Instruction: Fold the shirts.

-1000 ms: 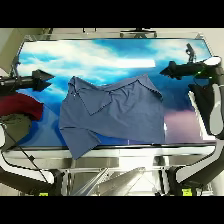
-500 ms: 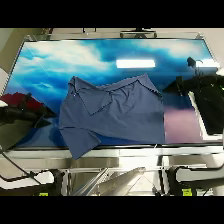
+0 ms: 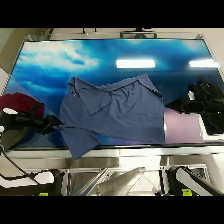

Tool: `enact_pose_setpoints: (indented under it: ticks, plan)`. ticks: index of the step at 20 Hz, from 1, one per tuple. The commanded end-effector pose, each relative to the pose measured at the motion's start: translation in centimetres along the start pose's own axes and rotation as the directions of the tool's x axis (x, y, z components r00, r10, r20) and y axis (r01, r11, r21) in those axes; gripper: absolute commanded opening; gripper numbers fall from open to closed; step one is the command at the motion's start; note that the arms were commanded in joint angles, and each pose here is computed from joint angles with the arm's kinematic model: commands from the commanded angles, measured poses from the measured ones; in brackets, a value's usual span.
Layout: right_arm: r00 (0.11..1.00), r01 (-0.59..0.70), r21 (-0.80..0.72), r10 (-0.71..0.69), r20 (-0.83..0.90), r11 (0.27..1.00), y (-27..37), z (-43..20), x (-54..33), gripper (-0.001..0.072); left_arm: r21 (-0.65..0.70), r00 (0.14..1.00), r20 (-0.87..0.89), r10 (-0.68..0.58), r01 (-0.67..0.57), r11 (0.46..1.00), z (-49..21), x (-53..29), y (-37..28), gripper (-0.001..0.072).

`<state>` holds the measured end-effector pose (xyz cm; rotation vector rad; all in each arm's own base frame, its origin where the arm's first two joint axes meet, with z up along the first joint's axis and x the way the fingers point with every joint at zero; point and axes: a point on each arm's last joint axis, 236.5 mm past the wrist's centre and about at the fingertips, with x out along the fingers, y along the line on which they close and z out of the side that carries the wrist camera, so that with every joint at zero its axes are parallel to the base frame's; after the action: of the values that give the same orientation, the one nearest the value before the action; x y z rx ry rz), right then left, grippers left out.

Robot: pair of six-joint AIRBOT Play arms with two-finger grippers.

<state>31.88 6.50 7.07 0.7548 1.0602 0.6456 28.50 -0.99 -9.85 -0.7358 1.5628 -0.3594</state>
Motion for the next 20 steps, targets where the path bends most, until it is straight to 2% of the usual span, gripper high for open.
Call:
enact_pose_setpoints:
  ticks: [1,2,4,7,8,9,12,13,14,15,16,17,20]
  plan:
    - [1.0,0.001,-0.007,-0.001,0.01,1.0,0.1,-0.6,-0.1,0.0011,0.086,0.998,-0.018,-0.052,0.053,0.995,1.5,1.8,-1.6,0.0694]
    - [1.0,-0.003,-0.007,0.003,0.002,1.0,0.2,-0.7,-0.1,0.0011,0.104,0.998,-0.041,-0.052,0.056,0.993,1.4,2.2,-2.0,0.0692]
    - [1.0,0.0,-0.007,0.0,-0.011,1.0,0.1,-1.0,-0.2,0.0011,0.147,0.995,-0.087,-0.05,0.062,0.987,1.0,2.8,-2.7,0.0427]
    - [0.999,0.042,0.12,-0.042,-0.008,0.992,-1.8,-2.3,-0.8,0.0011,0.174,0.993,-0.107,-0.054,0.072,0.982,0.6,2.8,-2.6,0.0177]
    - [0.996,0.064,0.186,-0.073,0.046,0.98,-3.3,-2.5,-1.3,0.0011,0.175,0.993,-0.1,-0.055,0.072,0.982,0.7,2.6,-2.3,0.005]
    - [0.99,0.078,0.242,-0.103,0.094,0.967,-4.6,-2.9,-1.7,0.0012,0.172,0.994,-0.094,-0.061,0.077,0.982,0.8,2.4,-2.1,0.0023]
    - [0.99,0.065,0.341,-0.103,0.096,0.938,-6.3,-5.8,-1.0,0.002,0.153,0.992,-0.086,-0.086,0.099,0.983,0.8,1.8,-2.0,0.0021]
    - [0.992,0.079,0.366,-0.111,0.068,0.927,-7.1,-7.0,-0.4,0.0168,0.151,0.992,-0.085,-0.088,0.1,0.983,0.8,1.7,-2.0,0.0021]
    - [0.985,0.151,0.378,-0.171,0.021,0.914,-9.0,-8.2,-0.3,0.0428,0.15,0.992,-0.086,-0.09,0.102,0.983,0.8,1.7,-1.9,0.0021]
    - [0.964,0.253,0.417,-0.264,-0.034,0.873,-11.5,-9.4,-0.6,0.0457,0.156,0.992,-0.084,-0.09,0.102,0.982,0.8,1.7,-1.9,0.002]
    - [0.924,0.375,0.429,-0.37,-0.098,0.822,-14.5,-10.9,-1.4,0.0457,0.156,0.993,-0.08,-0.088,0.1,0.983,0.9,1.7,-1.9,0.002]
    - [0.895,0.439,0.445,-0.423,-0.142,0.78,-16.2,-11.8,-1.9,0.0461,0.158,0.993,-0.081,-0.088,0.1,0.982,0.9,1.8,-2.0,0.0021]
    - [0.897,0.441,0.459,-0.4,-0.191,0.771,-17.2,-12.8,-1.2,0.0462,0.159,0.993,-0.083,-0.088,0.101,0.982,0.8,1.8,-2.0,0.0021]
